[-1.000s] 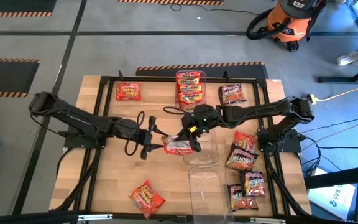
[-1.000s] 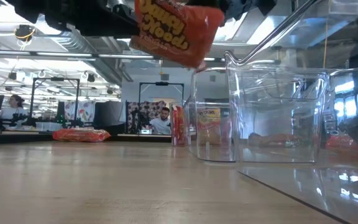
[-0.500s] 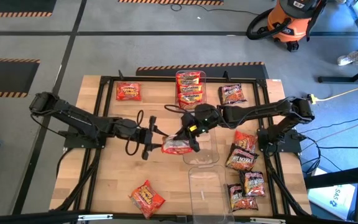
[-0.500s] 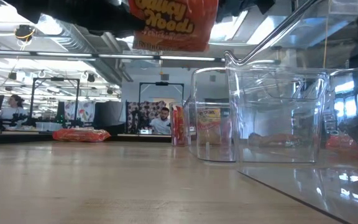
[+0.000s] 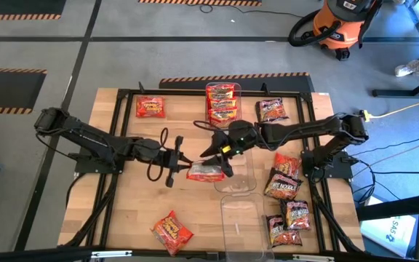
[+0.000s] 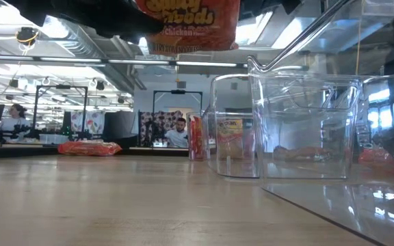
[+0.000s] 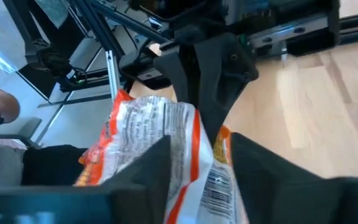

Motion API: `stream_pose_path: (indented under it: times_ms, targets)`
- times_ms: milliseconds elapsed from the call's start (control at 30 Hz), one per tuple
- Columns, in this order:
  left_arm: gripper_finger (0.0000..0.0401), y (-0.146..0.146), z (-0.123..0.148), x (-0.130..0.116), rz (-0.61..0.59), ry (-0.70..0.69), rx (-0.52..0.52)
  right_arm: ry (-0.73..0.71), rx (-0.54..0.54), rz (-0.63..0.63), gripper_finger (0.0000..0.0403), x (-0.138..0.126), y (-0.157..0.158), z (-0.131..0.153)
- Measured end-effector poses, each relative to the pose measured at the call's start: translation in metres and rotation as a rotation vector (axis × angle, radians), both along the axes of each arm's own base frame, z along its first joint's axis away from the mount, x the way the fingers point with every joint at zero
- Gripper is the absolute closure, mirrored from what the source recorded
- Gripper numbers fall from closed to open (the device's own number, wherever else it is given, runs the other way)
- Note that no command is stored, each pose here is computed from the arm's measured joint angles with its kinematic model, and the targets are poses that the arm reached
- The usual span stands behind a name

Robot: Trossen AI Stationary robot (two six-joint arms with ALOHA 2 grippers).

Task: Sort Maruchan noodles
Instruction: Put the orange noodle pack into the middle transparent bin

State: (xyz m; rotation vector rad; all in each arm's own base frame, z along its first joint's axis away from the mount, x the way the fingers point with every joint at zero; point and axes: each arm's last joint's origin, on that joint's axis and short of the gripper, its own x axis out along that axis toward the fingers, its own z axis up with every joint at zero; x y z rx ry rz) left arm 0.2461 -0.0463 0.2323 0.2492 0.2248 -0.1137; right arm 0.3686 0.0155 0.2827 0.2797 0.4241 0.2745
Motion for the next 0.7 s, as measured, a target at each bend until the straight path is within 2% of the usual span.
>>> stream_pose_path:
  times_ms: [133,267,467,600,700]
  targets:
    - [0.0395,0.0,0.0,0.0,0.011,0.006,-0.047,-0.001,-0.037,0.002,0.0198,-0.008,-0.005,0.008]
    - [0.0395,0.004,-0.001,0.0,0.049,0.026,-0.124,0.033,-0.083,-0.002,0.016,-0.03,-0.01,0.025]
    - [0.0395,0.022,-0.008,0.0,0.195,0.106,-0.329,0.071,-0.215,-0.091,0.0144,-0.061,-0.003,0.045]
    - [0.0395,0.035,-0.013,-0.001,0.304,0.148,-0.476,0.054,-0.336,-0.126,0.0144,-0.061,0.014,0.045]
    - [0.0395,0.041,-0.016,-0.002,0.349,0.168,-0.527,0.066,-0.459,-0.175,0.0144,-0.054,0.027,0.035]
